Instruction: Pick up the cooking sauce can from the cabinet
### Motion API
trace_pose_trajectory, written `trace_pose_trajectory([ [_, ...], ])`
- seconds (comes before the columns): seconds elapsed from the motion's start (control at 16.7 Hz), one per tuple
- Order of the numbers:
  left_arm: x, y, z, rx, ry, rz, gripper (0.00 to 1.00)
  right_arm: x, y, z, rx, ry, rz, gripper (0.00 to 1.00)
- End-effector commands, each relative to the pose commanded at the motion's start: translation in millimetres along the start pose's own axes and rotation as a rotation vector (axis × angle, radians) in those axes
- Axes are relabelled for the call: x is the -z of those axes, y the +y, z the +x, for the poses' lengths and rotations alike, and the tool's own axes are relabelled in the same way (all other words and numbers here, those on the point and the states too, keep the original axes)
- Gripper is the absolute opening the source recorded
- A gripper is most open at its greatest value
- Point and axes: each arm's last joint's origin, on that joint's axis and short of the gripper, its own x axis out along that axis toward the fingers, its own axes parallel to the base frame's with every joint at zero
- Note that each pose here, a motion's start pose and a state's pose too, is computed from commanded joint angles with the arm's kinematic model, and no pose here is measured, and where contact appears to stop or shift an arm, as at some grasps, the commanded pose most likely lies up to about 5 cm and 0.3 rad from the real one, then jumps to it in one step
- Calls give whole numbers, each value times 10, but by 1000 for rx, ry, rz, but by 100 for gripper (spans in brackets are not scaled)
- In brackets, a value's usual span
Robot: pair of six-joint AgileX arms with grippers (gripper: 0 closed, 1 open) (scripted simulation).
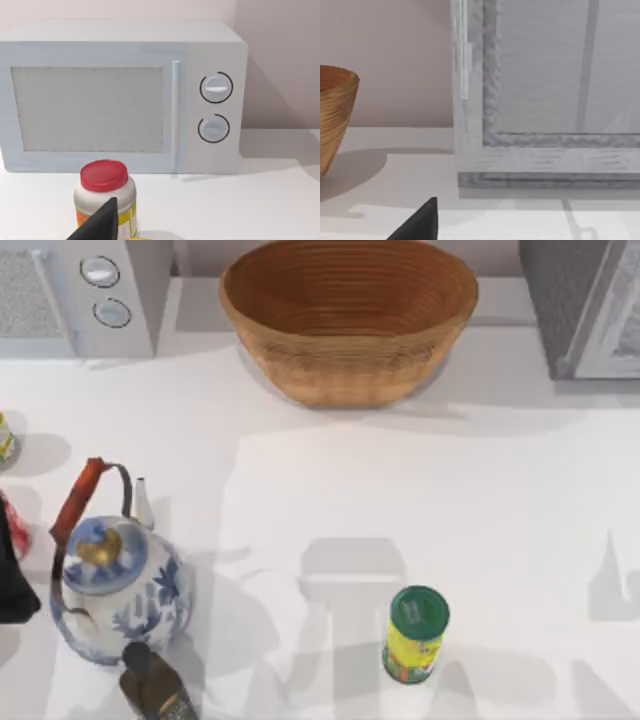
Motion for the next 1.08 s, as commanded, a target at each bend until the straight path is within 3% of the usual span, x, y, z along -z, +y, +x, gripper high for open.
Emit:
trace_pose_trajectory([
  [0.24,0,0,0,0,0,0,100,-85,-2,-3,8,-2,1,100],
  [0.42,0,0,0,0,0,0,100,-416,4,0,20,-3,2,100],
  [0.72,0,0,0,0,0,0,100,-1372,57,150,15,7,1,100],
  [1.08,0,0,0,0,0,0,100,-2582,215,708,-1,26,-5,100],
])
